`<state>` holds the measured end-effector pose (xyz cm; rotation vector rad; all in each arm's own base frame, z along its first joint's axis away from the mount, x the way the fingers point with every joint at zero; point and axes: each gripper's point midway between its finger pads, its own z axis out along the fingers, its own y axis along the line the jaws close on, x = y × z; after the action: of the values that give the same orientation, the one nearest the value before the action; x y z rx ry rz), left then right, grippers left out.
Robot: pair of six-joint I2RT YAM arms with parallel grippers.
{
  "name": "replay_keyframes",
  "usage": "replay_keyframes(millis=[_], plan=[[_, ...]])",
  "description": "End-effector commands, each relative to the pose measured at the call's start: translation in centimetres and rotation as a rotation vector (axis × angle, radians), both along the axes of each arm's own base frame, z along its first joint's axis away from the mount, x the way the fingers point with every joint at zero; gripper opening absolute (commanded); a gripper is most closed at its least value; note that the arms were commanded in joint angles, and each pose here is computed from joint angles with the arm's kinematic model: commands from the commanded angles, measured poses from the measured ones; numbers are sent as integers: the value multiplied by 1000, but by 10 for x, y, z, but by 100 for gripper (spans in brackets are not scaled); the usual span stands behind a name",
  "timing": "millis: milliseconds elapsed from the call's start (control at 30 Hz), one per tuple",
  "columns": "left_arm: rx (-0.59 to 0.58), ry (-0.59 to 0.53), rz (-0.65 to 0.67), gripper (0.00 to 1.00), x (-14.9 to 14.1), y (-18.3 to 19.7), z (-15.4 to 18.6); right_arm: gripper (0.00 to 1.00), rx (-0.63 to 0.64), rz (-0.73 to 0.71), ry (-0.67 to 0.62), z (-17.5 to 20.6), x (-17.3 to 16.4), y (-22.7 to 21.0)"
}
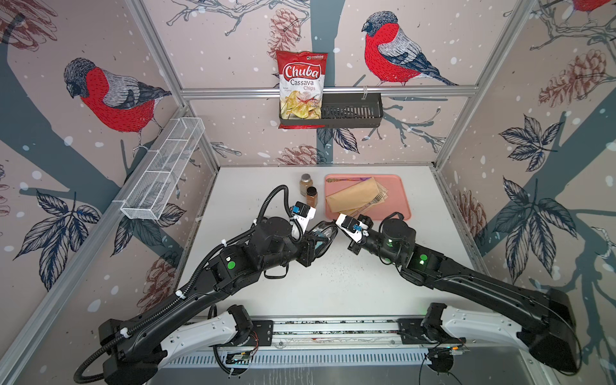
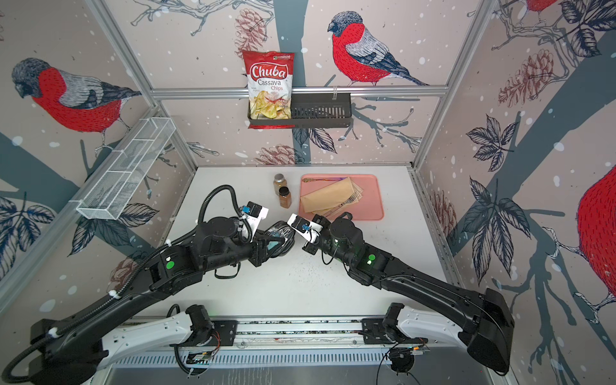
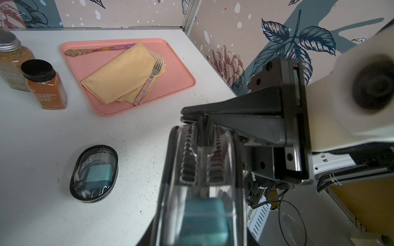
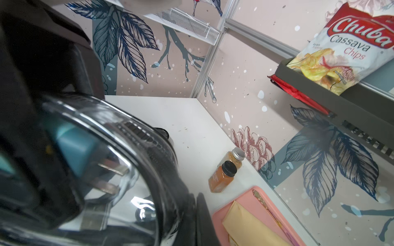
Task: Pack away charging kits
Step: Zip the zipper on the storage bag.
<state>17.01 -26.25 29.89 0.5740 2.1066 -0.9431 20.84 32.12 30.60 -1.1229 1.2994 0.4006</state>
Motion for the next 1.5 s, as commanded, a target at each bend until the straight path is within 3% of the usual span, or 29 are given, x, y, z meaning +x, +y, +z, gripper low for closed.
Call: replay_keyframes(millis=[0, 567, 1000, 1467], plan=[[183, 149, -50, 0, -25, 21, -48, 0, 138, -76, -165, 51, 10, -16], [270, 193, -82, 0, -23, 12, -73, 0, -27, -45, -314, 49, 19, -4], [348, 207, -72, 0, -18, 15, -90, 1, -141, 135, -617, 41, -17, -14], [404, 231, -86, 0, -18, 15, -99, 0, -256, 251, -714, 47, -25, -4]])
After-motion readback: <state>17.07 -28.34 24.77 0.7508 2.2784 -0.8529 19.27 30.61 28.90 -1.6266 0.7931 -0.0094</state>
